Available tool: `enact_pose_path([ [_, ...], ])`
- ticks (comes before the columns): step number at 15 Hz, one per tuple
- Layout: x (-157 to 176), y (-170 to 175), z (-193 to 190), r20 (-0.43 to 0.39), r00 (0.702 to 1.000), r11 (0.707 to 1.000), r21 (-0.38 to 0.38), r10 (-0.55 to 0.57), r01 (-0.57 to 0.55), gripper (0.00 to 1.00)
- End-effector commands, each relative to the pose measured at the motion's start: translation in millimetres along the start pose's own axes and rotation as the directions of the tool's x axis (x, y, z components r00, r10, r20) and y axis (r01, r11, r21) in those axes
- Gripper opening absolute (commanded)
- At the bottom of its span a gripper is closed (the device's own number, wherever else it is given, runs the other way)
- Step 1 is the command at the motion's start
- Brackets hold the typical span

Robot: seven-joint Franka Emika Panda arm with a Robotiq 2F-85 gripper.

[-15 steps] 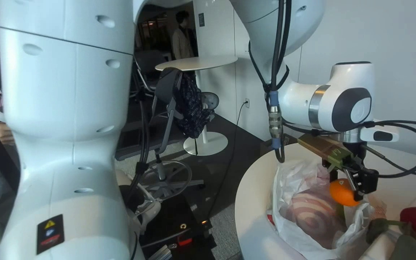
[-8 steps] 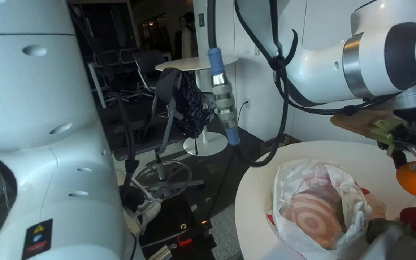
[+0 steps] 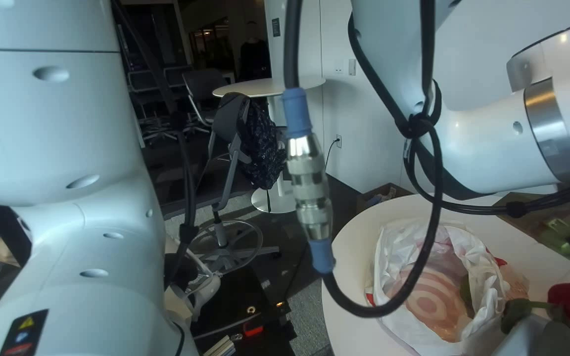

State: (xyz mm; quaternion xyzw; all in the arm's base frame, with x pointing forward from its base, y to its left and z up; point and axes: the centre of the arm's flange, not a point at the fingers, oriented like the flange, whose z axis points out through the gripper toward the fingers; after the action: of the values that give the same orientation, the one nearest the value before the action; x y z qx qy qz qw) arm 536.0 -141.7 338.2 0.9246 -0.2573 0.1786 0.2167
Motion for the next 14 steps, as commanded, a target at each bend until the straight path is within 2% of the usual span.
enact_pose_path([
  [1, -1.3, -8.2, 32.7, 0.006, 0.999, 0.998, -0.037, 0.051, -0.051, 0.56],
  [5, -6.7, -11.4, 55.1, 0.032, 0.996, 0.995, -0.061, 0.082, -0.08, 0.56],
  [6, -6.7, -12.1, 54.8, 0.036, 0.995, 0.994, -0.054, 0.092, -0.09, 0.95],
  [8, -5.3, -13.9, 46.5, 0.016, 0.995, 0.995, -0.036, 0.096, -0.095, 1.0],
  [14, -2.3, -24.2, -12.8, -0.128, 0.989, 0.996, 0.062, 0.079, -0.072, 1.0],
])
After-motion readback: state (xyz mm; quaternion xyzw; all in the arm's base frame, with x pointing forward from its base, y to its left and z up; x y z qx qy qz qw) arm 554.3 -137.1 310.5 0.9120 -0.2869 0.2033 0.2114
